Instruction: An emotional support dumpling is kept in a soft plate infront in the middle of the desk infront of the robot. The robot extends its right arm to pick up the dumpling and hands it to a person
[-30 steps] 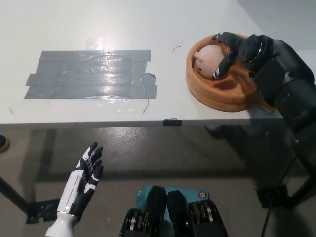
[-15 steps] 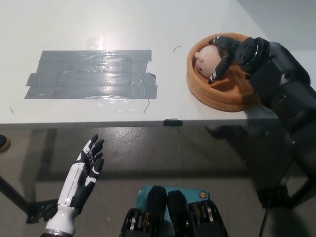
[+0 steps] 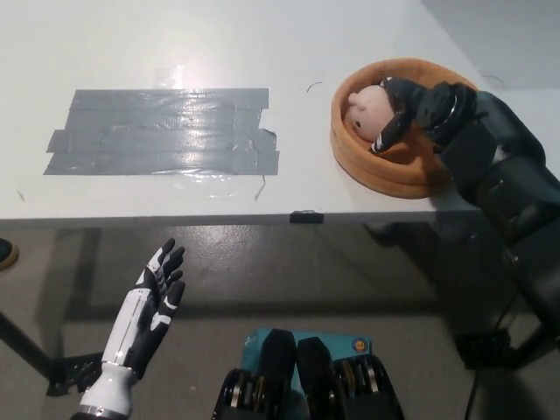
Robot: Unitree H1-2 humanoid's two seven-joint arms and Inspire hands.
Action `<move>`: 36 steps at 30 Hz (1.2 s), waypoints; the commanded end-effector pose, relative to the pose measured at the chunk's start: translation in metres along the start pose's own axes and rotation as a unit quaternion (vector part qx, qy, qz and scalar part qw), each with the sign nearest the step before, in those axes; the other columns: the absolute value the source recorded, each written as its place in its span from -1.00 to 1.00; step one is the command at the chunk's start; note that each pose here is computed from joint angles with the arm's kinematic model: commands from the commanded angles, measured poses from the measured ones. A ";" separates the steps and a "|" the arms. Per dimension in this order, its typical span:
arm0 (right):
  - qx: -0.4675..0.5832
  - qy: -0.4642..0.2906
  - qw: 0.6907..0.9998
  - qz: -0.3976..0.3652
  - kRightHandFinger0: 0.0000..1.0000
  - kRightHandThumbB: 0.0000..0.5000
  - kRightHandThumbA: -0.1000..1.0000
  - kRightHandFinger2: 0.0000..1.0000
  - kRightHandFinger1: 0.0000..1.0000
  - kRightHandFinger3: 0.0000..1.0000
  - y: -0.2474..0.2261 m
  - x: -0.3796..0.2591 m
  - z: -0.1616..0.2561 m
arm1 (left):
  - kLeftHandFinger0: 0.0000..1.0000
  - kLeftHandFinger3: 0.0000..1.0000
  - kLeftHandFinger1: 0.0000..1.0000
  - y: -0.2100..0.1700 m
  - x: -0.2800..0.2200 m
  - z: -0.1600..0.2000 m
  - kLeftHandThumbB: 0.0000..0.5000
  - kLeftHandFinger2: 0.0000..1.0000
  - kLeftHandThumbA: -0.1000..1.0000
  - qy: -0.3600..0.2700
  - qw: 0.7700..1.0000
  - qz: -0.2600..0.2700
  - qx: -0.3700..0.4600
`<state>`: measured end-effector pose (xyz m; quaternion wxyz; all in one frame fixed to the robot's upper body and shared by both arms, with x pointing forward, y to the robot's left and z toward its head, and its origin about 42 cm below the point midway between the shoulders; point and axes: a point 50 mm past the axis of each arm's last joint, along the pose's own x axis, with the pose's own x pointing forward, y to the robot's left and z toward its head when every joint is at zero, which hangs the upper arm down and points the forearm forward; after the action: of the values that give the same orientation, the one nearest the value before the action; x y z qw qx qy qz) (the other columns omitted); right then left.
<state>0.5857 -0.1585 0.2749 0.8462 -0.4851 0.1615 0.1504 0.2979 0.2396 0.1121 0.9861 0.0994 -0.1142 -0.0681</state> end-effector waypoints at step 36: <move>0.223 -0.327 0.869 -0.296 -0.67 -0.30 -1.00 0.94 0.26 0.65 -0.156 -0.080 0.064 | 1.00 1.00 1.00 0.008 0.037 0.020 0.38 1.00 0.75 -0.046 0.999 -0.002 0.009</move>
<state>0.5949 -0.1836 0.3605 0.9563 -0.2759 -0.0926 0.0287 0.3213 0.2351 0.1281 0.9823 0.1011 -0.1387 -0.0753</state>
